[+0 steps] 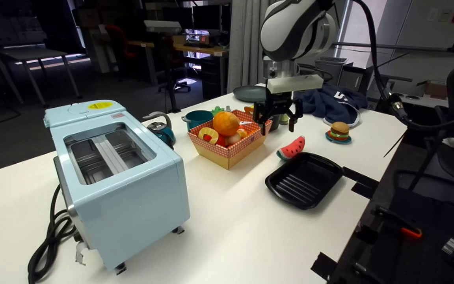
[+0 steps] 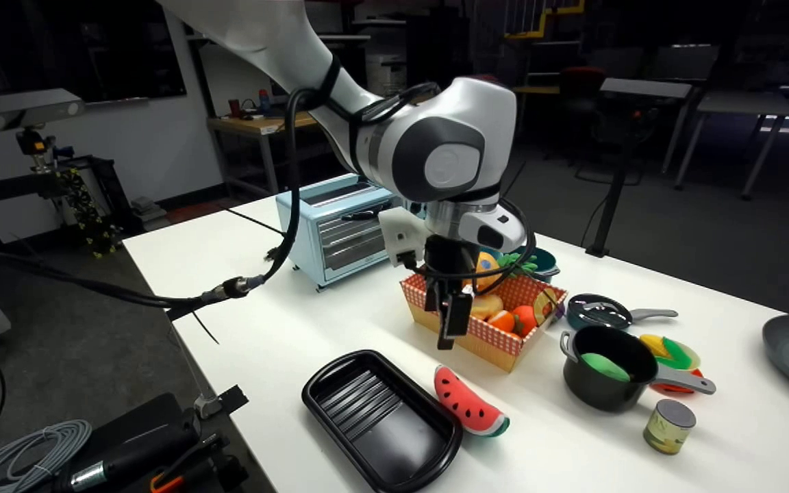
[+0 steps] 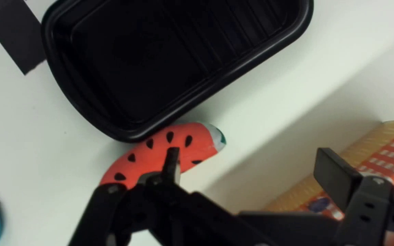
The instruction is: Put the toy squishy pineapple in the brown box
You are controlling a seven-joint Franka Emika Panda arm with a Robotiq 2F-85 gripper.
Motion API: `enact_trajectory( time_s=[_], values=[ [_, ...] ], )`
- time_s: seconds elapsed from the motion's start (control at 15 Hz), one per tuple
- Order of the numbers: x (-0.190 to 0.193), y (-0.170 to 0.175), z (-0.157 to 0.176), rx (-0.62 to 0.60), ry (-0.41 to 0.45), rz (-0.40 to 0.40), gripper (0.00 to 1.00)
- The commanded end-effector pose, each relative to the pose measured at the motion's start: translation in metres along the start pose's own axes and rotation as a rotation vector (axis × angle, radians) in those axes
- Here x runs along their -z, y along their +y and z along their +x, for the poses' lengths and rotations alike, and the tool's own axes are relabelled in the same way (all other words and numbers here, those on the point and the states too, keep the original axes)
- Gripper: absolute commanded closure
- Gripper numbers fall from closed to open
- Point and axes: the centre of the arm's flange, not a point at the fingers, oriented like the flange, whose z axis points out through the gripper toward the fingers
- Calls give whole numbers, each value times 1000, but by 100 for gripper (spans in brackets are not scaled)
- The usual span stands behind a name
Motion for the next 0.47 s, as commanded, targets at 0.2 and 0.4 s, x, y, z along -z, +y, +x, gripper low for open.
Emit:
enact_trajectory(
  time_s=[0.2,0.4],
  values=[
    [1,20,-12,15,104,-9,0],
    [-3,13,1,19,87,-12,0]
  ],
)
